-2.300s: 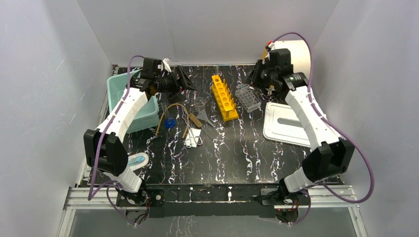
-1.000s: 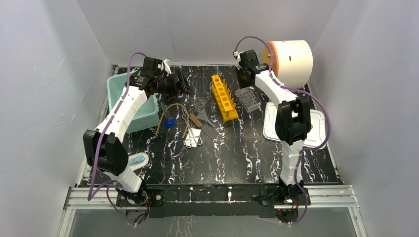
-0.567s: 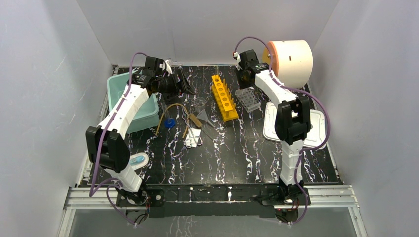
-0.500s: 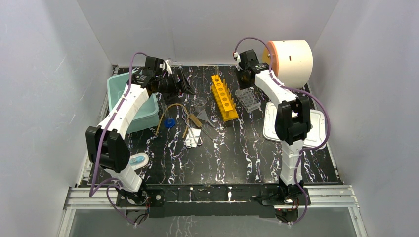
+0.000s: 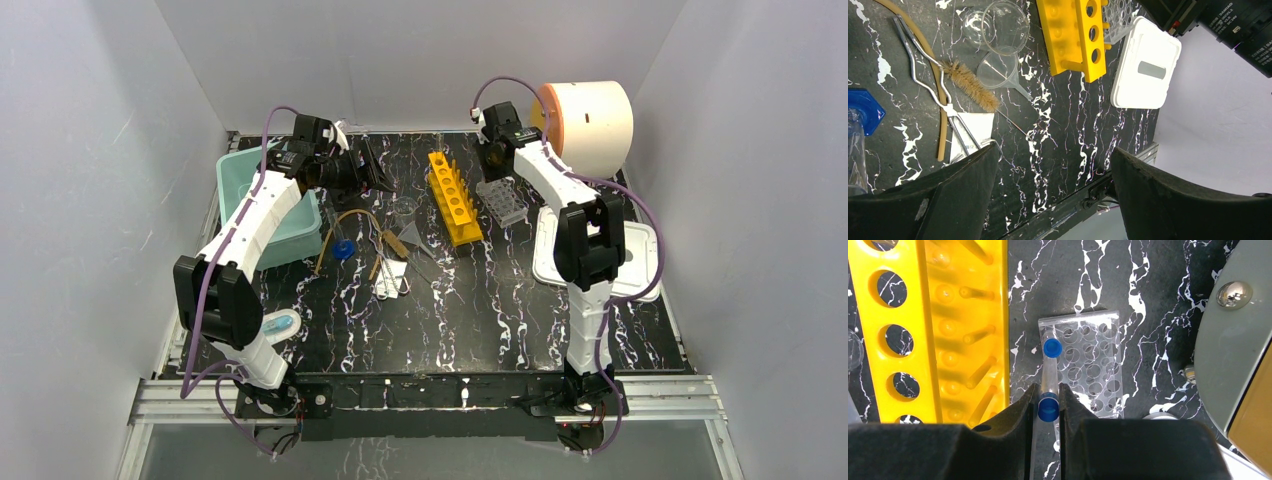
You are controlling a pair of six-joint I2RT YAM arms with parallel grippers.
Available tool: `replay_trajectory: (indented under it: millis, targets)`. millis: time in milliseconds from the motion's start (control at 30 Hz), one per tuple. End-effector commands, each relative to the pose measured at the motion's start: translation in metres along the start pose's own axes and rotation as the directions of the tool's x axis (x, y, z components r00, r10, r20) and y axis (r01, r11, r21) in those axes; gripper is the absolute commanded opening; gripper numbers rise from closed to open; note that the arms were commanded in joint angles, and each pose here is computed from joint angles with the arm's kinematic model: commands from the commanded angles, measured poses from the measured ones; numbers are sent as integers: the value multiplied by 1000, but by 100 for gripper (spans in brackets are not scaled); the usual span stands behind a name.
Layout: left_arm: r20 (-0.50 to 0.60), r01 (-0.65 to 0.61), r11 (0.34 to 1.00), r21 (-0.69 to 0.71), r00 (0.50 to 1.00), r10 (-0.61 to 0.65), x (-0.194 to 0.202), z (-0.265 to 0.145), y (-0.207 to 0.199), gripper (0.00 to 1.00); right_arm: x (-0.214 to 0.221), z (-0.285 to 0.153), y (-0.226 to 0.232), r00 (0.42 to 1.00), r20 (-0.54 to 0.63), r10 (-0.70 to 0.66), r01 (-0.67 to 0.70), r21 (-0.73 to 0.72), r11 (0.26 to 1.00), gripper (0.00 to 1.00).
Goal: Organize the chemistry lab equipment
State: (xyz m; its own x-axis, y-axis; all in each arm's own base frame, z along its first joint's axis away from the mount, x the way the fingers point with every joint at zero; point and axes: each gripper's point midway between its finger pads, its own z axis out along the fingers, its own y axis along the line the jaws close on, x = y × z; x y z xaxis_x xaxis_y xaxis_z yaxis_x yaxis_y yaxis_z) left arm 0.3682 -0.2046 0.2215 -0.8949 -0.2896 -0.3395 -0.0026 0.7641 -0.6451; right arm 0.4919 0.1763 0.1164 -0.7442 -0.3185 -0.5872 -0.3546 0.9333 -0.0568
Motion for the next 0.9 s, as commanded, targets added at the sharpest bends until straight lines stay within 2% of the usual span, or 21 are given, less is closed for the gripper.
replay_trajectory:
  millis: [0, 267, 867]
  targets:
    - [22, -33, 999, 20, 999, 33, -3, -12, -11, 81, -16, 1, -7, 999, 38, -17, 16, 28, 999, 22]
    - [25, -35, 999, 19, 999, 35, -3, -14, -10, 82, -19, 4, -8, 999, 44, -22, 20, 36, 999, 23]
    - [23, -43, 999, 21, 999, 43, -2, -14, -10, 82, -26, 6, -2, 998, 61, -15, 15, 1, 1000, 39]
